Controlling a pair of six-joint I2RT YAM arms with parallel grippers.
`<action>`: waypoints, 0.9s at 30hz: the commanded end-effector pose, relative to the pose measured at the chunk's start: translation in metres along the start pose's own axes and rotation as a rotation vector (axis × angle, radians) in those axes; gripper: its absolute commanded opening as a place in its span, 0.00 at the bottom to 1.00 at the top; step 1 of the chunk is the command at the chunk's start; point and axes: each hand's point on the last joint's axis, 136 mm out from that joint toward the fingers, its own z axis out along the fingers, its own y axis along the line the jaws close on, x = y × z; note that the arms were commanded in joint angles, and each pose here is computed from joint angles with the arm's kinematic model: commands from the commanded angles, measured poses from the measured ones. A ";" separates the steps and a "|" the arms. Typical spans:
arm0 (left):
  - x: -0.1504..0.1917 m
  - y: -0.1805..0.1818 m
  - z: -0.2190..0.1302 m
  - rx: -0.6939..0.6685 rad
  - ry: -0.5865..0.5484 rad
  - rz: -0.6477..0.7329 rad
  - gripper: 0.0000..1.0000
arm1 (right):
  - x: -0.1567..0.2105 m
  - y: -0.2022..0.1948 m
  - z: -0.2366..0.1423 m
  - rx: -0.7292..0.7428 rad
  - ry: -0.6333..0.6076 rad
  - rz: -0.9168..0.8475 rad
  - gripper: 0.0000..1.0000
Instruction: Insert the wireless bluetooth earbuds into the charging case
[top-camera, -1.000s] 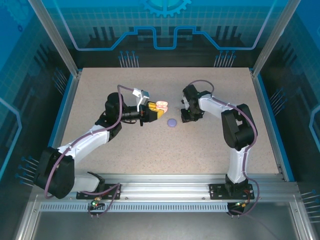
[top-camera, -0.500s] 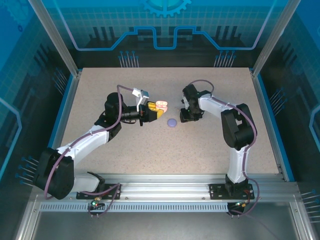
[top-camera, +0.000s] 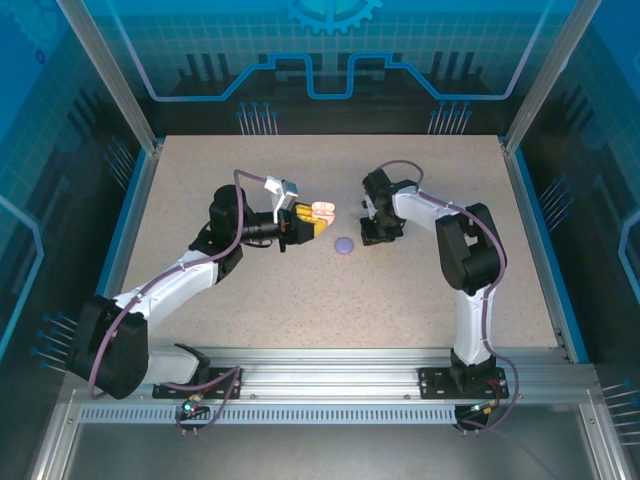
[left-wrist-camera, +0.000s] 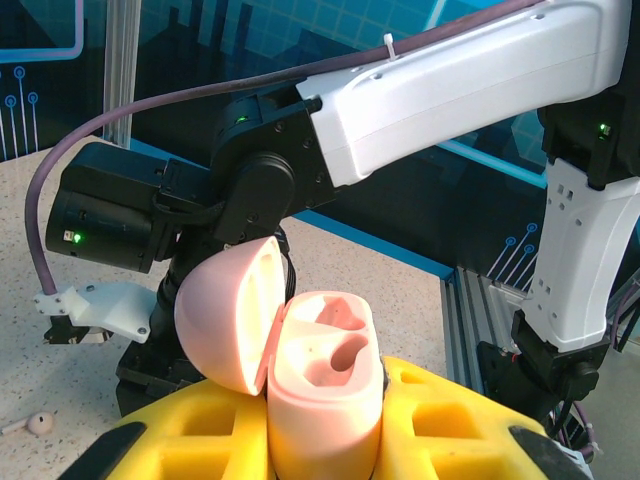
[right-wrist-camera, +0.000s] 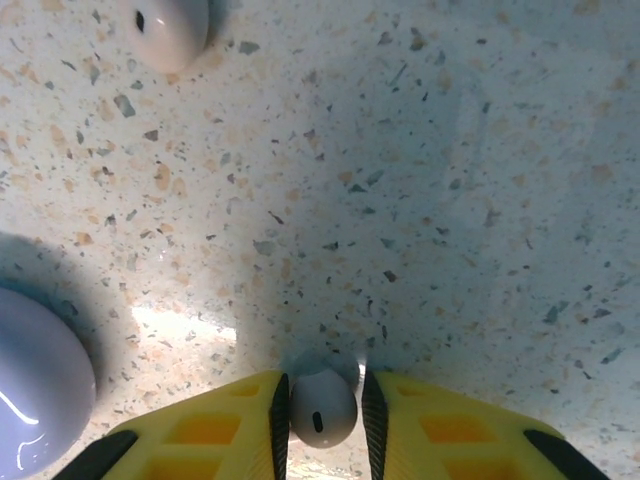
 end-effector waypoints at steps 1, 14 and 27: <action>-0.007 -0.003 -0.005 -0.004 -0.016 0.041 0.01 | 0.012 -0.004 0.009 0.069 0.061 -0.058 0.29; -0.006 -0.003 -0.005 -0.007 -0.016 0.039 0.01 | 0.023 -0.007 0.016 0.096 0.111 -0.146 0.24; -0.004 0.002 -0.004 -0.022 -0.008 0.014 0.02 | 0.006 -0.007 -0.016 0.089 -0.040 -0.126 0.18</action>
